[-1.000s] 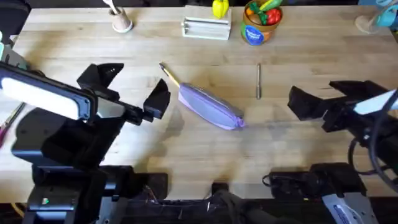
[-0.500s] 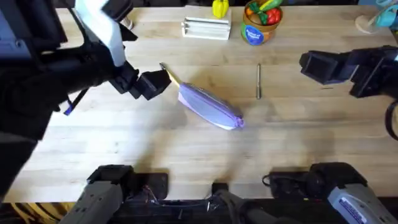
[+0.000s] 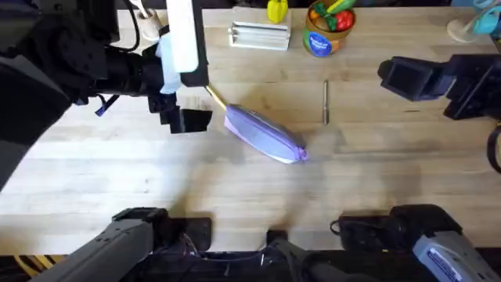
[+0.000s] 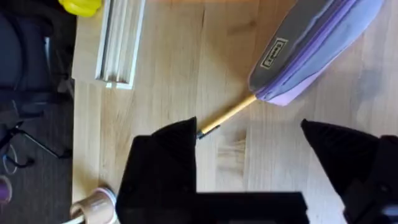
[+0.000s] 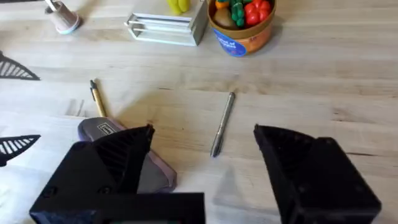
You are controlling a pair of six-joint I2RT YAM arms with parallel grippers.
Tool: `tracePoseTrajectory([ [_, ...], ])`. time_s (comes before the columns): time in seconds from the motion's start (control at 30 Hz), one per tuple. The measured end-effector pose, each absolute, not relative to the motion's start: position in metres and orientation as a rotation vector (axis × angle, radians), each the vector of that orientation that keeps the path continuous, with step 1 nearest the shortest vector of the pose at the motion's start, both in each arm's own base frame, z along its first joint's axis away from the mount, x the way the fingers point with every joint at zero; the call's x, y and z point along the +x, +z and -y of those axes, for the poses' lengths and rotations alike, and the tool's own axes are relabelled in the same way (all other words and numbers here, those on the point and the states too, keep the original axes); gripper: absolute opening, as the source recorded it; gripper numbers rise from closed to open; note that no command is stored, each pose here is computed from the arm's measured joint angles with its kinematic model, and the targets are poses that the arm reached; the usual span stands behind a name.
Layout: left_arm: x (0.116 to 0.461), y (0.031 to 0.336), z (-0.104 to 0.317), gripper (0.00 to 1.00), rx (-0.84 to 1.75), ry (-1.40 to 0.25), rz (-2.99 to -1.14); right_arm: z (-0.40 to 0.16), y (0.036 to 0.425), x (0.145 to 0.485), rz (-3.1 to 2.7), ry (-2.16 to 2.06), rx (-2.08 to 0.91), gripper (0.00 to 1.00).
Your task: Unzip the bag, pick up the pens from the table one at a time and place them inside, then zip the bag closed.
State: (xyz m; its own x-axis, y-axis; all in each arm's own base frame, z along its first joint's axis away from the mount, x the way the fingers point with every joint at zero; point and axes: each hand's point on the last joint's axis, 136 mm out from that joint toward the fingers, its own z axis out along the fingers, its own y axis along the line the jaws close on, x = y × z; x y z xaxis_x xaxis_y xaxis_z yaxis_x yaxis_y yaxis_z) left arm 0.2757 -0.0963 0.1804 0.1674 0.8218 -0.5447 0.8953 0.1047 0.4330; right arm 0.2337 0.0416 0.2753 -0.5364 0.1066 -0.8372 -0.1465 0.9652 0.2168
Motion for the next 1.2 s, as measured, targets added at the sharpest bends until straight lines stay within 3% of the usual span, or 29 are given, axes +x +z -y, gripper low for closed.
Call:
tracePoseTrajectory([
  [0.3, 0.277, 0.162, 0.111, 0.992, 1.807, -0.254, -1.52, -0.042, 0.275, 0.234, -2.113, 0.323, -0.024, 0.997],
  [0.4, 0.276, 0.146, 0.125, 0.991, 1.785, -0.439, -1.498, -0.042, 0.275, 0.234, -2.113, 0.325, -0.02, 0.997],
  [0.67, 0.272, 0.12, 0.137, 0.991, 1.722, -0.687, -1.536, -0.042, 0.275, 0.234, -2.113, 0.325, -0.02, 0.997],
  [0.9, 0.271, 0.102, 0.137, 0.993, 1.715, -0.757, -1.585, -0.042, 0.275, 0.234, -2.113, 0.325, -0.019, 0.997],
  [1.2, 0.267, 0.1, 0.137, 0.993, 1.71, -0.79, -1.607, -0.042, 0.275, 0.234, -2.114, 0.327, -0.016, 0.998],
])
